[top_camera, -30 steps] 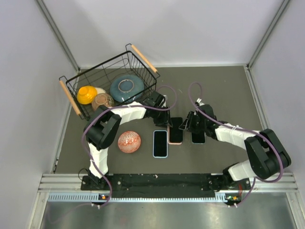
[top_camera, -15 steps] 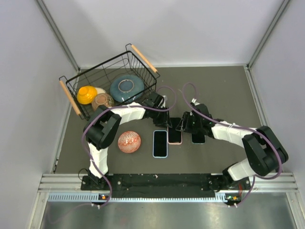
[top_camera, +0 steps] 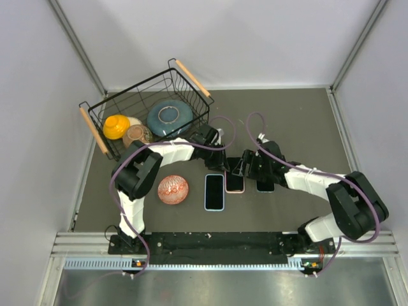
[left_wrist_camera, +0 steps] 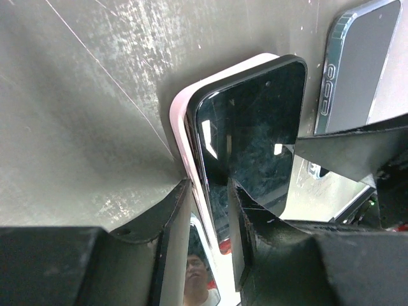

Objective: Put the phone into the phone case

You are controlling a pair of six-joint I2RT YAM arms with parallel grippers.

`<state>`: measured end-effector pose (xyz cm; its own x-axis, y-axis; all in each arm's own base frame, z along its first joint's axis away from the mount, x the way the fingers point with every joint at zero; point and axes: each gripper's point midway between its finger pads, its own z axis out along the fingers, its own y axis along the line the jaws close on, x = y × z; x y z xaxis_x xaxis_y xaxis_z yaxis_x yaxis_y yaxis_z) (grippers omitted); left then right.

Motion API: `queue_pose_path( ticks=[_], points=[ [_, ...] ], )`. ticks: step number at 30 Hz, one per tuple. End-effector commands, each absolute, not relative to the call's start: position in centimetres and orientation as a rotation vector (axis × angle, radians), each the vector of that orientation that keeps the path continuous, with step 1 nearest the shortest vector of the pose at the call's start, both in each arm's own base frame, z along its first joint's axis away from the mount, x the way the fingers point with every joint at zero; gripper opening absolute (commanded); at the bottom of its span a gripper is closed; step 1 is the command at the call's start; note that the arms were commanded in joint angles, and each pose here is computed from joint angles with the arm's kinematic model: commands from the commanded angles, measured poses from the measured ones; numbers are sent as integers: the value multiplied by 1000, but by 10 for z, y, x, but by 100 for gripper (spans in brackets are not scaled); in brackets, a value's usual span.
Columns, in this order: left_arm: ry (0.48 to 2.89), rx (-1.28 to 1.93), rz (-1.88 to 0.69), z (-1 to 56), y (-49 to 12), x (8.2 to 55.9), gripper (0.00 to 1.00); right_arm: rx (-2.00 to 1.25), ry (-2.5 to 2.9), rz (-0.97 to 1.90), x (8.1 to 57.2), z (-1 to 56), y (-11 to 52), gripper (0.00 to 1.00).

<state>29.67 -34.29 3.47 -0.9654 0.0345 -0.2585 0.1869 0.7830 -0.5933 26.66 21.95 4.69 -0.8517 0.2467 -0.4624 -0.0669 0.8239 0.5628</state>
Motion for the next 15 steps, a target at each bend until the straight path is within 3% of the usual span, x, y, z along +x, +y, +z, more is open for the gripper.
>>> queue_pose_path(
  ticks=[1, 9, 15],
  points=[
    [2696, 204, -1072, 46, -355, 291, 34, 156, 2434, 818, 277, 48, 226, 74],
    [2706, 208, -1140, 46, -361, 285, 34, 162, 2412, 1049, 277, 52, 251, 75],
    [2696, 229, -1164, 52, -362, 283, 33, 188, 2120, 1414, 286, 105, 255, 73]
  ],
)
